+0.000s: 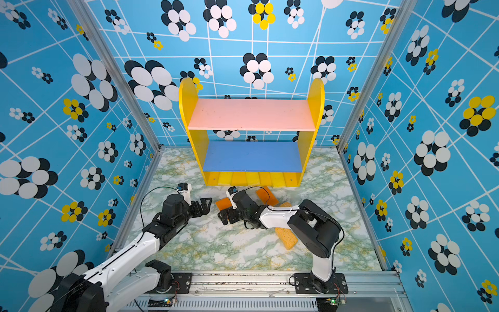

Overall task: Arrange cleaning sponges on a shelf
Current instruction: Pick up the cleaning sponge at the center of the table.

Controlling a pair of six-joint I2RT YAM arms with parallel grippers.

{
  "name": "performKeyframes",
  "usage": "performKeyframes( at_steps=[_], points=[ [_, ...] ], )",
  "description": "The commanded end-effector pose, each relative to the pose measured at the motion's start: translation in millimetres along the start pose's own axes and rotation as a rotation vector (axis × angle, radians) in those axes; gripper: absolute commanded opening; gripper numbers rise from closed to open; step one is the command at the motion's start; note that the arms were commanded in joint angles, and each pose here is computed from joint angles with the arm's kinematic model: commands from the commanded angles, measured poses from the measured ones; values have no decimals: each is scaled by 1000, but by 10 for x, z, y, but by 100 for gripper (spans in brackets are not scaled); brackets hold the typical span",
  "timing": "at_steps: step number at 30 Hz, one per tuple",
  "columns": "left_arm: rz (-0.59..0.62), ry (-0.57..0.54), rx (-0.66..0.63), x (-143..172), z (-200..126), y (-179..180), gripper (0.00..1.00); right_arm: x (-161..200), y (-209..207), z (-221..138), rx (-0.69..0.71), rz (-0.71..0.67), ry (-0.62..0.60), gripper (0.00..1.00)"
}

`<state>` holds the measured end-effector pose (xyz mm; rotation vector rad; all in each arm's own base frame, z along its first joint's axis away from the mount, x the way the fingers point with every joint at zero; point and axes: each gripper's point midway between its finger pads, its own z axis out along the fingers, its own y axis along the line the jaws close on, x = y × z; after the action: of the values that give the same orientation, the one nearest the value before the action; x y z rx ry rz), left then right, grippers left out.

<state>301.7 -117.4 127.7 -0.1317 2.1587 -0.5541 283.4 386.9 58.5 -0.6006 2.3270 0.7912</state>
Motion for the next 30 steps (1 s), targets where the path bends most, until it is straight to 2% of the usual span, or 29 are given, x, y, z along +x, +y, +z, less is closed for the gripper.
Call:
performKeyframes(
  at_steps=[1,11,18,24,30],
  points=[
    [-3,21,1,74,8,41,99,113,-123,-92,78,-2,36,99],
    [-9,27,20,75,46,6,99,218,-169,-212,97,-22,68,99],
    [-8,18,23,62,23,3,99,233,-193,-127,143,-18,71,99],
    [-6,19,24,61,18,8,99,326,-190,-37,223,-86,92,99],
    [-5,17,26,45,14,1,99,333,-192,19,242,-104,82,99]
  ],
)
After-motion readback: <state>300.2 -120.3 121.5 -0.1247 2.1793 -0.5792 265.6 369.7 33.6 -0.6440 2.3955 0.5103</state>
